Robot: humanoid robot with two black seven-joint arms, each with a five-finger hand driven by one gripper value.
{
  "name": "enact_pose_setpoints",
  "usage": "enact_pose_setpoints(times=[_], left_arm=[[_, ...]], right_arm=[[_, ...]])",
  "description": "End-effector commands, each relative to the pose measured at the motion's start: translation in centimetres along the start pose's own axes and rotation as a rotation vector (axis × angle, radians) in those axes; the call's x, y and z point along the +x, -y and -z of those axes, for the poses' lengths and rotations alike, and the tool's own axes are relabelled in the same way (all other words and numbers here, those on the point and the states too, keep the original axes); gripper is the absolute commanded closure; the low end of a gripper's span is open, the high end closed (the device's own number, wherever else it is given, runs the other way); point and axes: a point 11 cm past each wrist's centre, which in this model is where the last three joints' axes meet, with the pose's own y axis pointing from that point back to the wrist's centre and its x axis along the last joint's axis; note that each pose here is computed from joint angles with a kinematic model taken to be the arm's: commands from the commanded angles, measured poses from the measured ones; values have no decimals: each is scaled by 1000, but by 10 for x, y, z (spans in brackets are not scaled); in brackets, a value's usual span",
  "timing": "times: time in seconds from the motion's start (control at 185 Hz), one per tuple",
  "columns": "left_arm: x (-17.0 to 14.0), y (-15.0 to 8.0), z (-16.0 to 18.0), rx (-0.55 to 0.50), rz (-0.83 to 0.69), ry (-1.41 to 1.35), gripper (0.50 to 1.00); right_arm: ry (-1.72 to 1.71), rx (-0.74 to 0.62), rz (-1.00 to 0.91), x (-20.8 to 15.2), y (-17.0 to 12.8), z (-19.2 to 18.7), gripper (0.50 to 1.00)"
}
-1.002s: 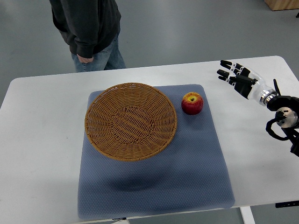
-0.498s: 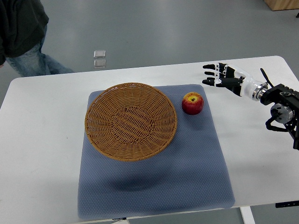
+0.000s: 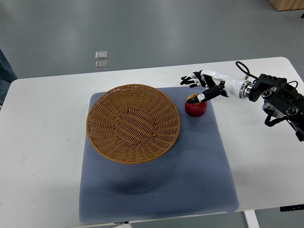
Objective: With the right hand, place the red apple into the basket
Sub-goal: 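Reach the right hand down to the red apple and close fingers around it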
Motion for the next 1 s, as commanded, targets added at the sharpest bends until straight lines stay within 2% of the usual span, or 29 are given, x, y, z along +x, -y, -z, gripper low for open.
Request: enact_pose_setpoints(times=[0.0, 0.802, 0.883, 0.932, 0.937, 0.997], left_arm=[[0, 0, 1, 1, 0, -1, 500], [0, 0, 0, -1, 0, -1, 500], [0, 0, 1, 1, 0, -1, 500], [0, 0, 1, 1, 0, -1, 500], [0, 0, 0, -1, 0, -1, 500], [0, 0, 1, 1, 0, -1, 500]], right_arm=[[-38, -4, 16, 0, -1, 1, 583], [-322, -102, 11, -6, -2, -22, 587], [-339, -105, 8, -8, 0, -23, 636], [-339, -105, 8, -8, 0, -23, 636], [-355, -112, 5, -9, 0, -25, 678], [-372, -117, 2, -11, 1, -27, 720]])
